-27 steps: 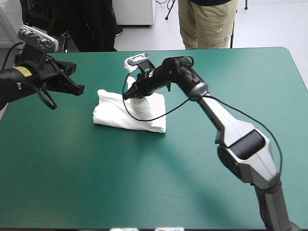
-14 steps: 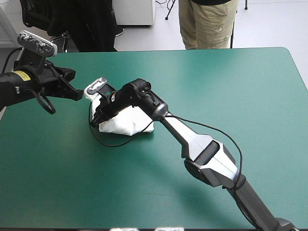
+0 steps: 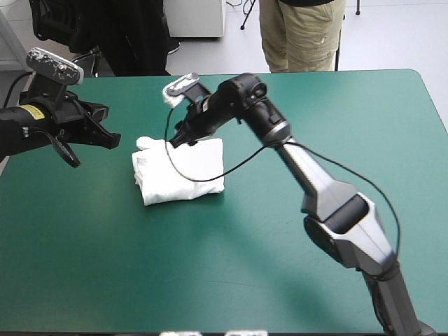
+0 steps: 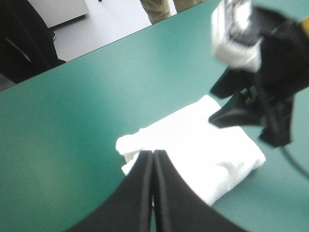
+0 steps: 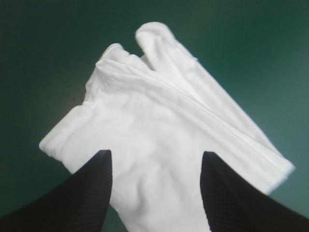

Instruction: Fold the cloth

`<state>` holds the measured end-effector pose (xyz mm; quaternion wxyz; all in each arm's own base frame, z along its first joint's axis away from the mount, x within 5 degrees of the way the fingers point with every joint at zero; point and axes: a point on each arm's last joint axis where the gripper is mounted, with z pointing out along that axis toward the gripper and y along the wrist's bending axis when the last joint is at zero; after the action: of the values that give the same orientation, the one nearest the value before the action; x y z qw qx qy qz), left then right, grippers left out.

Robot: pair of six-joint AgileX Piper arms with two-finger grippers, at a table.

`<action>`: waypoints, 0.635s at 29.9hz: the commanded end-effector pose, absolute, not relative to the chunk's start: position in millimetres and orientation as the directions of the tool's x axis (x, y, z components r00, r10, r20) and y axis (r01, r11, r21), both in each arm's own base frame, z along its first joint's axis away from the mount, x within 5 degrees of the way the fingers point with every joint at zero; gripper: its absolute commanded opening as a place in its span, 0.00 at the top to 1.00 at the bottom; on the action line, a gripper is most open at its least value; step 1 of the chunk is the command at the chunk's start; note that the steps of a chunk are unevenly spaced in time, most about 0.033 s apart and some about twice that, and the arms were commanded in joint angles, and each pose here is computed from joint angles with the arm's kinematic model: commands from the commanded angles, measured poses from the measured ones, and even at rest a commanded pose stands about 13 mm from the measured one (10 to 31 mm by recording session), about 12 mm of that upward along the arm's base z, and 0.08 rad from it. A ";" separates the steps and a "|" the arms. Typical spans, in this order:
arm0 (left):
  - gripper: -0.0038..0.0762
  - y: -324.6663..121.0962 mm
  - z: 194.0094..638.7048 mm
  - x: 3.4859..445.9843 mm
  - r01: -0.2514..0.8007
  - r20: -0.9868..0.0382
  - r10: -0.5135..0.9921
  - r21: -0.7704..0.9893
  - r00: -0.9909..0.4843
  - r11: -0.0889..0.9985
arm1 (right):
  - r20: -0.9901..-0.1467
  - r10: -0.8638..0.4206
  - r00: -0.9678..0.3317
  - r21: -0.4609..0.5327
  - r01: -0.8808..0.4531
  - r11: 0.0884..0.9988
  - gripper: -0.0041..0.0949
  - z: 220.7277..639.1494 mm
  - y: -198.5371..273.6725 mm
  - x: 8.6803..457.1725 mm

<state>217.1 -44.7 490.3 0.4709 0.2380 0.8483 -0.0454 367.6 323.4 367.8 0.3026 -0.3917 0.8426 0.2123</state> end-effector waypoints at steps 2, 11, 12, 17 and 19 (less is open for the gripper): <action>0.96 -42.7 506.4 210.1 0.407 -0.871 0.326 0.164 -0.368 0.898 | -0.692 -0.472 -0.546 0.121 -0.733 0.670 0.47 418.0 251.8 353.7; 0.96 -43.8 506.5 209.7 0.409 -0.876 0.304 0.138 -0.375 0.902 | -0.659 -0.235 -0.715 0.463 -0.631 0.623 0.47 342.6 220.1 382.6; 0.96 -43.8 506.5 209.7 0.409 -0.876 0.304 0.138 -0.375 0.902 | -0.661 -0.208 -0.721 0.475 -0.617 0.627 0.47 334.4 221.4 386.2; 0.96 -43.8 506.5 209.7 0.408 -0.876 0.302 0.136 -0.376 0.903 | -0.627 -0.174 -0.759 0.521 -0.575 0.631 0.47 299.9 230.6 399.3; 0.96 -43.8 506.5 209.7 0.409 -0.876 0.303 0.136 -0.376 0.902 | -0.598 -0.172 -0.783 0.544 -0.554 0.630 0.47 284.5 234.0 404.9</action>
<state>217.4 -43.6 490.1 0.4696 0.2268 0.8521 -0.0444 403.0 232.1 266.5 0.2225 -0.2238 0.8830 0.3475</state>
